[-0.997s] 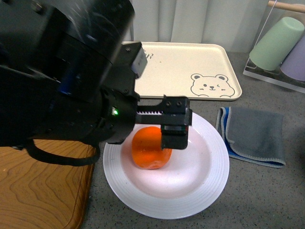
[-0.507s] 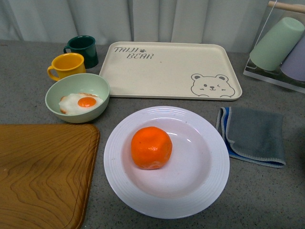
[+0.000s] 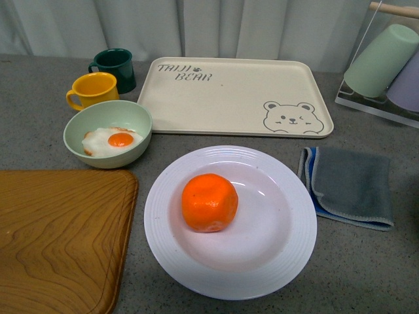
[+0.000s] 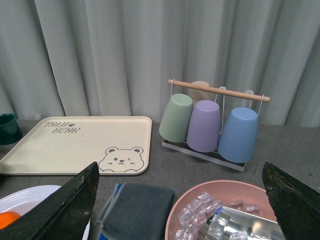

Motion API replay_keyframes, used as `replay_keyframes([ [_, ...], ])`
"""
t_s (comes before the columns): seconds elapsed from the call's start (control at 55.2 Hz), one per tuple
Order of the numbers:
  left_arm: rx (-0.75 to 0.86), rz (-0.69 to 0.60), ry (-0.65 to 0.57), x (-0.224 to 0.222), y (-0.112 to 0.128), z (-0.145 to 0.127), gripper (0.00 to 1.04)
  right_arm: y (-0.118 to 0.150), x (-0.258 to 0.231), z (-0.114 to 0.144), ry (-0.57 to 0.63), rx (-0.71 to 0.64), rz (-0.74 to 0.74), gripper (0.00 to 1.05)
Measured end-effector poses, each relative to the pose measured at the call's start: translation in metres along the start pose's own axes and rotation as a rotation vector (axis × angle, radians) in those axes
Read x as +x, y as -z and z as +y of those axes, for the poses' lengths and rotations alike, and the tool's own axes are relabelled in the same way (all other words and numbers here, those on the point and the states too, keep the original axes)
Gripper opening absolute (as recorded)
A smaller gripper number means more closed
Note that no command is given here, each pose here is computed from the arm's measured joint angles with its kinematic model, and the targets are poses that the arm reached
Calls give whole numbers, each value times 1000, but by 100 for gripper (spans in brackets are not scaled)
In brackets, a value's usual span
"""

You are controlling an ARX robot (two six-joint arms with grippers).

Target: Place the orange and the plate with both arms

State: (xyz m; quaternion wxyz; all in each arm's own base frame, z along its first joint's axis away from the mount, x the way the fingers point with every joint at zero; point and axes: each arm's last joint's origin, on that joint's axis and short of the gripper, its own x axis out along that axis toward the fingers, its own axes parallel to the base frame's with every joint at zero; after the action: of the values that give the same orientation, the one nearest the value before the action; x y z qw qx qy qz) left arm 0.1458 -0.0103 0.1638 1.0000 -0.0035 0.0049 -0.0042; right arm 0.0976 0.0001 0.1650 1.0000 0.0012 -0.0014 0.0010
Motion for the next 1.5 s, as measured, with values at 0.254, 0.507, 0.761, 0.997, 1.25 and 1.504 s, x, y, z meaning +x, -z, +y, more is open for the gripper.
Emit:
replay_keyframes([
  [0.254,0,-24,-6,-14,-7,10,4,0,0,0,0,0,0,95],
  [0.507,0,-29,-7,-23,-9,10,4,0,0,0,0,0,0,95],
  [0.761,0,-32,-8,-30,-9,10,4,0,0,0,0,0,0,95],
  [0.997,0,-32,-8,-35,-9,10,4,0,0,0,1,0,0,95],
  [1.25,0,0,-7,-44,-4,10,4,0,0,0,0,0,0,95],
  [1.504,-1,-25,-6,-49,-6,10,4,0,0,0,1,0,0,95],
])
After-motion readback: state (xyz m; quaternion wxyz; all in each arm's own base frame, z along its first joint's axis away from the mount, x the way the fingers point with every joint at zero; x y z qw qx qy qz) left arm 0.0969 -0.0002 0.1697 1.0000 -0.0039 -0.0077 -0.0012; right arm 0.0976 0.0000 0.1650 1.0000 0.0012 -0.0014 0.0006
